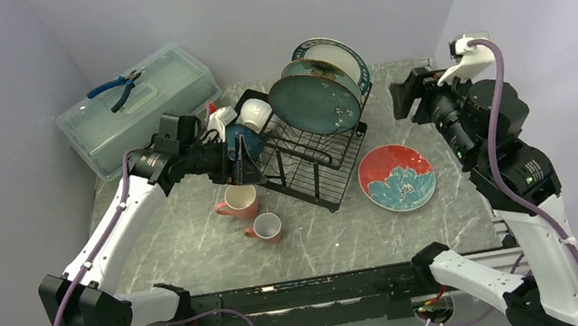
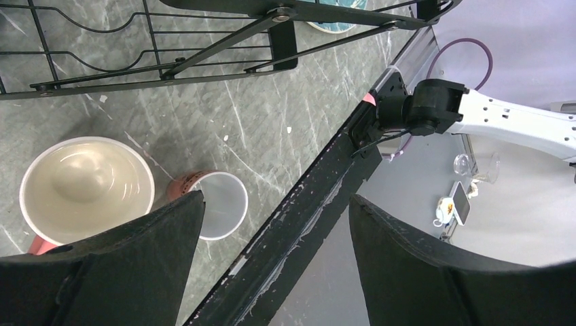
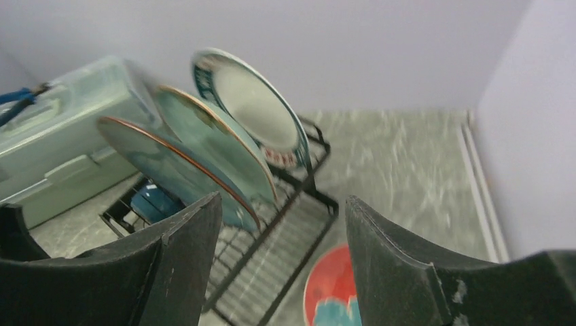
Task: Load the mixed dishes into the dish rack
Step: Pick up the plate at the center of the board.
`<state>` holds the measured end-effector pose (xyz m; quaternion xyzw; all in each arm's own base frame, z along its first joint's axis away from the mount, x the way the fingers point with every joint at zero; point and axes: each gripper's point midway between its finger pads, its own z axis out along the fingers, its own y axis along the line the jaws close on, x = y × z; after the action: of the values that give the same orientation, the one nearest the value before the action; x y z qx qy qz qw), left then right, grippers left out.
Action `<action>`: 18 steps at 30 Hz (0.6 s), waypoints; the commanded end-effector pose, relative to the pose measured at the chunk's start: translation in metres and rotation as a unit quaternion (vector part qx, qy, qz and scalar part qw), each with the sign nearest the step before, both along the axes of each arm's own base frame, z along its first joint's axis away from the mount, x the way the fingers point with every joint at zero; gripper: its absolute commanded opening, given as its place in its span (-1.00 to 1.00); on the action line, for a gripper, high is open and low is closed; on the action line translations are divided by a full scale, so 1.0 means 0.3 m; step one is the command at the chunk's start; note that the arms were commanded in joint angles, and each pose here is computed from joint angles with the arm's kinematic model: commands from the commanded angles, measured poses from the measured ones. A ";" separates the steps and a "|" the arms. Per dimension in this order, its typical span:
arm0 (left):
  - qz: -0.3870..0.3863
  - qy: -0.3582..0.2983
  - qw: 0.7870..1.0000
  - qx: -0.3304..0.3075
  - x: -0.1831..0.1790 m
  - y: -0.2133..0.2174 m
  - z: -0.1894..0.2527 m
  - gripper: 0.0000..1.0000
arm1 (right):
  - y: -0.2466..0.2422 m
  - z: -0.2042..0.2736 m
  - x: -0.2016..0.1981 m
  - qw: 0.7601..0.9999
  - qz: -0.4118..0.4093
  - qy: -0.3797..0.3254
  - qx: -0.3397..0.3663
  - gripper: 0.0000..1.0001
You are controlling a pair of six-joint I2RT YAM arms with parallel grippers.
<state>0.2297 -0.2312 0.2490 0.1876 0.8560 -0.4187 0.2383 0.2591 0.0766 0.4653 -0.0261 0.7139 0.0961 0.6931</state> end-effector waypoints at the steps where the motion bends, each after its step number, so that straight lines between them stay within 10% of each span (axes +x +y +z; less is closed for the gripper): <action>1: -0.024 -0.022 0.999 -0.019 -0.009 -0.023 0.034 0.67 | -0.132 -0.234 -0.081 0.977 -0.137 0.147 0.074 0.37; 18: -0.071 -0.039 0.996 -0.032 -0.115 -0.079 0.075 0.68 | -0.173 -0.887 -0.318 0.845 -0.307 0.344 0.271 0.32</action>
<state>0.2048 -0.2497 0.2541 0.2281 0.8415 -0.4357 0.2235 0.1719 0.0235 0.2267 0.3342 0.8466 0.0561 0.4104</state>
